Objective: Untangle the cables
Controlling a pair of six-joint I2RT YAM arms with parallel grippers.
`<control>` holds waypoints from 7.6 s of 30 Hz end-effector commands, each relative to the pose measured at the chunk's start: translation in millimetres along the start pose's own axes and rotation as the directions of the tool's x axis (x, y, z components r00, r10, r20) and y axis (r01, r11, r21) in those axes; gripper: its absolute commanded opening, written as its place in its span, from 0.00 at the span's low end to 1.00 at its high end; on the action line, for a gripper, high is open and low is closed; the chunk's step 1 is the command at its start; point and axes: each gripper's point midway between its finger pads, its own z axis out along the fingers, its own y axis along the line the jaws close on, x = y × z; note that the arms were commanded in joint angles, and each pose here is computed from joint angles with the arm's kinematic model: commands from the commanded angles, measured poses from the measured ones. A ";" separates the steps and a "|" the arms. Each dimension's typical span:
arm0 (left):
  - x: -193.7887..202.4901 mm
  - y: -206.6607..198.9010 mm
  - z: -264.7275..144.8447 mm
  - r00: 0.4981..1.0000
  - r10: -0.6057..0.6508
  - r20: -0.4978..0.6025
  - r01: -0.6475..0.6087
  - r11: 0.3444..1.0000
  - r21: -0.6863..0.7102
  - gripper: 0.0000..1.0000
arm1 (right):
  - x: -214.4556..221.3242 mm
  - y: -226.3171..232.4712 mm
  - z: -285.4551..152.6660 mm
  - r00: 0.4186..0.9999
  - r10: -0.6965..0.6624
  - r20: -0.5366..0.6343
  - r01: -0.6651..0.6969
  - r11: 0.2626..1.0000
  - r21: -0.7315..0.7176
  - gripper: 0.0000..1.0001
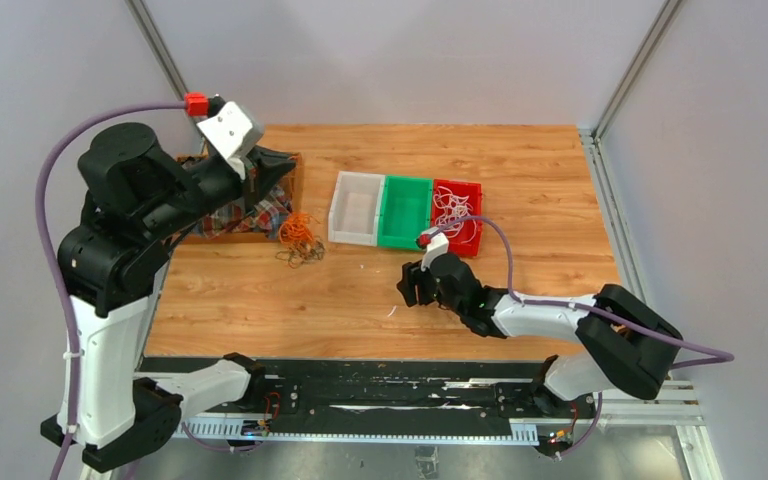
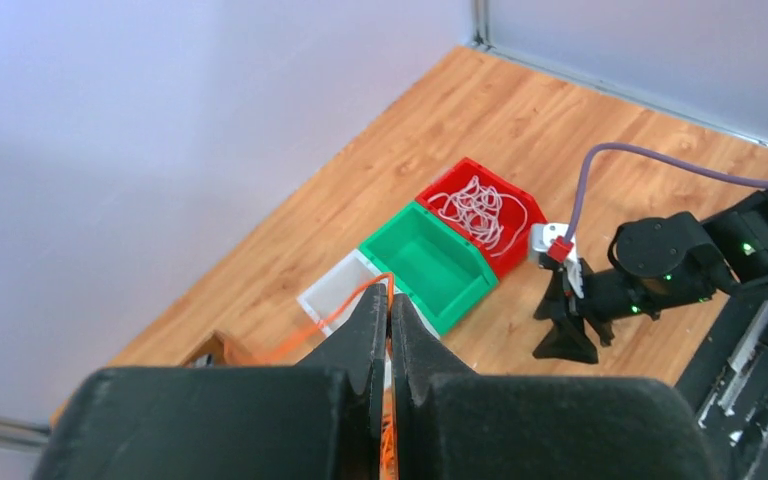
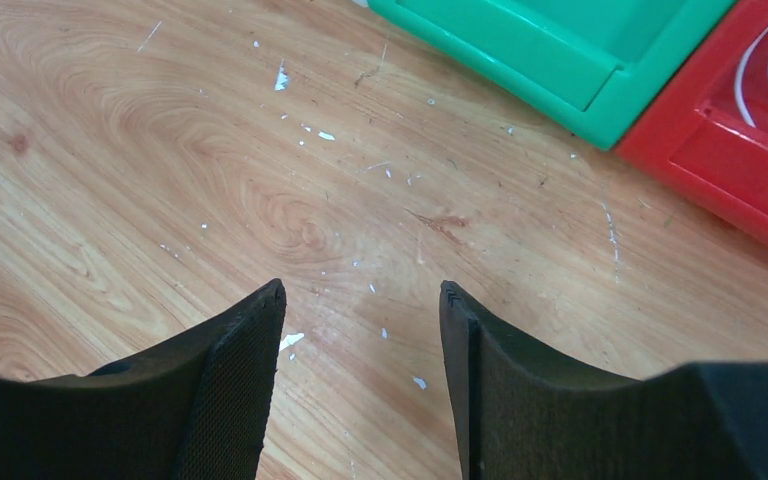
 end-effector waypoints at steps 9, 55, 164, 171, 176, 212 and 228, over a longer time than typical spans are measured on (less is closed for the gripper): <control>44.8 -11.6 16.5 0.995 -0.061 -0.077 0.064 0.997 0.046 0.00 | -103.4 56.5 -43.9 0.978 0.035 0.204 0.019 0.967 -0.254 0.58; 65.0 -43.9 32.6 0.973 -0.186 -0.134 0.212 0.954 0.211 0.00 | -173.3 240.3 -74.0 0.974 0.173 0.149 0.068 0.400 -0.914 0.28; 135.7 66.0 -93.8 0.863 0.244 -0.442 -0.442 0.789 -0.427 0.00 | -45.6 -5.7 -48.6 0.997 0.079 0.013 -0.078 0.994 -0.077 0.01; 105.1 84.4 -130.1 0.847 0.274 -0.456 -0.509 0.669 -0.543 0.01 | -21.8 -60.8 -76.7 0.981 0.188 -0.037 -0.181 0.972 0.149 0.01; 91.7 90.4 -142.4 0.845 0.286 -0.451 -0.522 0.620 -0.585 0.00 | -6.5 -99.7 -104.4 0.961 0.266 -0.079 -0.220 0.903 0.370 0.01; 163.0 -72.5 -31.4 0.965 0.100 -0.242 -0.039 0.969 0.245 0.98 | -208.4 99.0 -166.9 0.973 0.196 0.121 -0.083 0.788 -0.610 0.01; 152.8 -126.5 47.6 0.991 0.003 -0.135 0.085 0.767 0.637 0.84 | -204.7 162.7 -157.5 0.999 0.053 -0.008 -0.036 0.548 -0.836 0.01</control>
